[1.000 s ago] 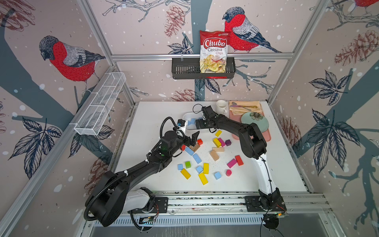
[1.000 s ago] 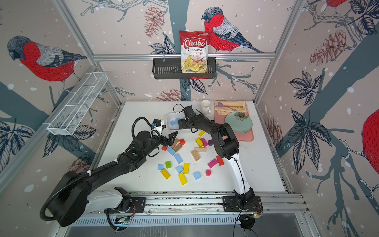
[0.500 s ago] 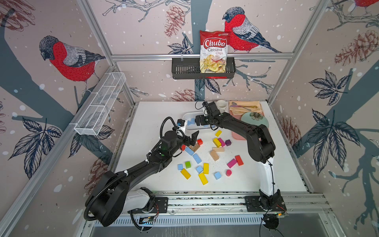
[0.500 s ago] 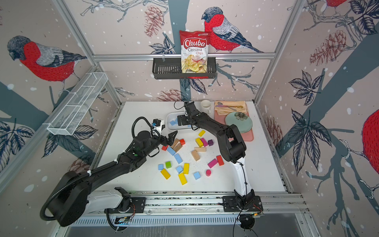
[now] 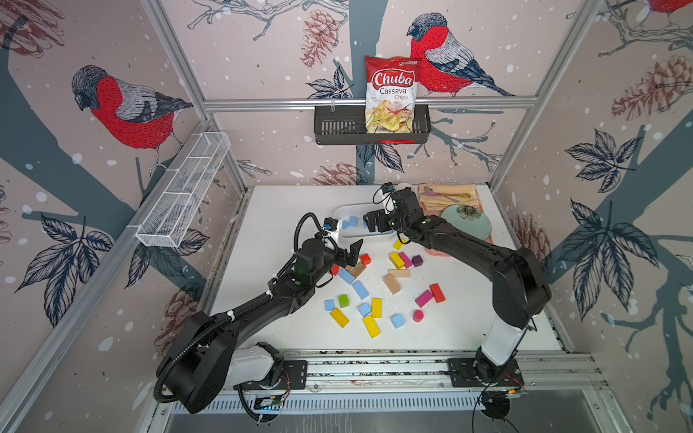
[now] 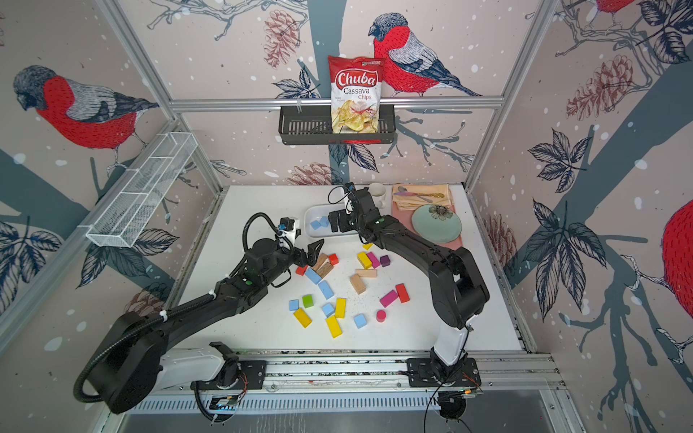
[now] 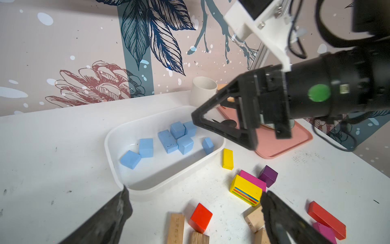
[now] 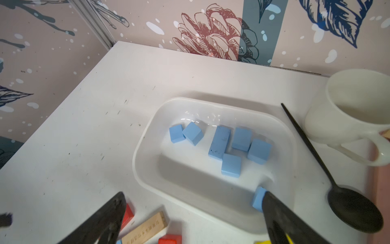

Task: Pick out the blue building blocks
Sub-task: Place the building block in the storage box, then pick up the building block from the center of the board.

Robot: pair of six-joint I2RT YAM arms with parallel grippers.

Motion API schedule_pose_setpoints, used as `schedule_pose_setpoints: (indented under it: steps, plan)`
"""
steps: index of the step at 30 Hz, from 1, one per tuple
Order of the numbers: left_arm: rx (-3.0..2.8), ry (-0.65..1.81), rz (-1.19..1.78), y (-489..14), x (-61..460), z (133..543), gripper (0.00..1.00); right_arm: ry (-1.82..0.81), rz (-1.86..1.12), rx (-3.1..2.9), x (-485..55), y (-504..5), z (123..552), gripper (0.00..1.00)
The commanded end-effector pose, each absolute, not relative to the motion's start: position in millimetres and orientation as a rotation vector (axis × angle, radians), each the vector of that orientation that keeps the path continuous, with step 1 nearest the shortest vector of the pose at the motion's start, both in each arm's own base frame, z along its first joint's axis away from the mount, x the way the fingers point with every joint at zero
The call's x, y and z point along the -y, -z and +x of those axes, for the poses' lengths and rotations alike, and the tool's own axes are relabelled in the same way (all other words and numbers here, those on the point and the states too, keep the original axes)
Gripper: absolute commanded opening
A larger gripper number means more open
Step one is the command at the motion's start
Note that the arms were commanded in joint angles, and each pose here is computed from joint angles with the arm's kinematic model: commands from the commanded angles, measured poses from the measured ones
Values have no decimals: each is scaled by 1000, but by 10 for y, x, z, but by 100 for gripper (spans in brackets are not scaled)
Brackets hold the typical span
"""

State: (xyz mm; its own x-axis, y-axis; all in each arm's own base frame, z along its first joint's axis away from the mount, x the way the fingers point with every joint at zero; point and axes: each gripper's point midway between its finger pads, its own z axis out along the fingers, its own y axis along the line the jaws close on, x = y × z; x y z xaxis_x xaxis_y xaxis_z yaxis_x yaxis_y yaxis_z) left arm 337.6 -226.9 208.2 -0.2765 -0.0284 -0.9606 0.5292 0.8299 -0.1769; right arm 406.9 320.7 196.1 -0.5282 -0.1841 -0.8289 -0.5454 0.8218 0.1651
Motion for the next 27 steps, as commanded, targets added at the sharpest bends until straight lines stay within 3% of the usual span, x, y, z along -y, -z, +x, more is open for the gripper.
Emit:
schedule_pose_setpoints:
  steps: [1,11,27]
  plan:
    - [-1778,580,416,-2102,2321,3372,99,-504,-583,-2021,-3171,-2144,3954,99]
    - [-1836,534,430,-1965,2297,3398,99,-549,-659,-1963,-2940,-2109,3357,99]
    - [-2337,234,549,-1094,2323,3361,94,-519,-661,-2007,-2721,-1887,3184,99]
